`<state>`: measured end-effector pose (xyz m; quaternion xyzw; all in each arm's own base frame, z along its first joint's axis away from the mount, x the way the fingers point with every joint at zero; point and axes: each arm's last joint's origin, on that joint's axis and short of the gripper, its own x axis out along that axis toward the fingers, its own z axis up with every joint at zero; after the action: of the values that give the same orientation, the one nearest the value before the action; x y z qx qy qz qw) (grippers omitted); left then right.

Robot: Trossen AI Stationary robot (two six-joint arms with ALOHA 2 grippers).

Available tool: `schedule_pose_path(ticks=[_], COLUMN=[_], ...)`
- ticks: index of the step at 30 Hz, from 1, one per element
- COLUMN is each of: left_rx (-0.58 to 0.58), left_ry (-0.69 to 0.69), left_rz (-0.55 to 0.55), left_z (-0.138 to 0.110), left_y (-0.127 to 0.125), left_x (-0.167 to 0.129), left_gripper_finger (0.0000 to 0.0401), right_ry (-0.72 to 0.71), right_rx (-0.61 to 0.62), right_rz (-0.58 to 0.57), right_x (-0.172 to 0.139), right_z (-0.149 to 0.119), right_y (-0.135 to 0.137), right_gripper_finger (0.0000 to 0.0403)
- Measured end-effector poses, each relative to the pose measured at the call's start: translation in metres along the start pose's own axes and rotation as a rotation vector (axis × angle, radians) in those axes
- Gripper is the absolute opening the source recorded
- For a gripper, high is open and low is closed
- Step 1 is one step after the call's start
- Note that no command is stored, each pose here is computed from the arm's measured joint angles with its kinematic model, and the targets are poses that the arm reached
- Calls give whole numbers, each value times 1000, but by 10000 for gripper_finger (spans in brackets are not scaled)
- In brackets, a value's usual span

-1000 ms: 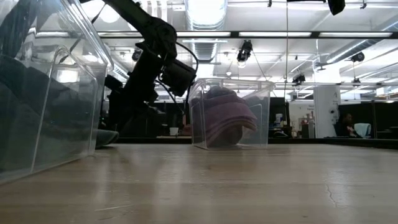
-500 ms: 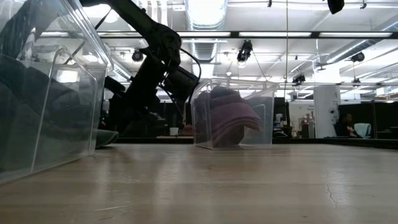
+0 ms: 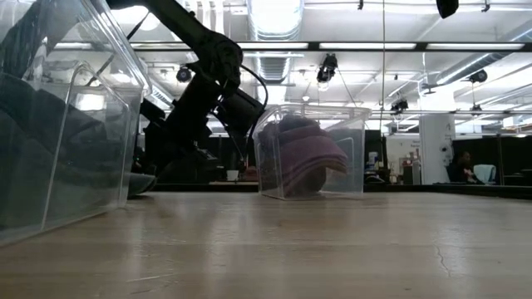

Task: Pick & Place hat
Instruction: Put the green cap into the bottom transparent bin

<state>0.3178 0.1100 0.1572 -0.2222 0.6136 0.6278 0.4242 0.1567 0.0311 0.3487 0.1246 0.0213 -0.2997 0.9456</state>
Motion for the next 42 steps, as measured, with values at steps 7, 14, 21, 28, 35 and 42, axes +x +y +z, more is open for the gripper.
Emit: schedule_pose_path(ticks=[7, 14, 21, 28, 35, 42], left_rx=[-46, -115, -111, -48, -38, -39], left_ry=[6, -51, -98, -39, -53, -37], left_rz=[-11, -47, -54, -1, 18, 23], left_z=[0, -1, 0, -2, 0, 2], left_y=[1, 18, 29, 15, 16, 14], left_x=[-2, -18, -25, -11, -8, -3], left_gripper_finger=[131, 131, 131, 131, 131, 131], right_ry=[0, 0, -2, 6, 7, 7], right_rx=[-1, 0, 1, 8, 7, 4], right_rz=[0, 1, 1, 27, 30, 29], right_x=[0, 0, 0, 0, 0, 0], right_z=[0, 0, 0, 0, 0, 0], right_y=[0, 0, 0, 1, 1, 1], right_gripper_finger=[43, 43, 43, 43, 43, 43])
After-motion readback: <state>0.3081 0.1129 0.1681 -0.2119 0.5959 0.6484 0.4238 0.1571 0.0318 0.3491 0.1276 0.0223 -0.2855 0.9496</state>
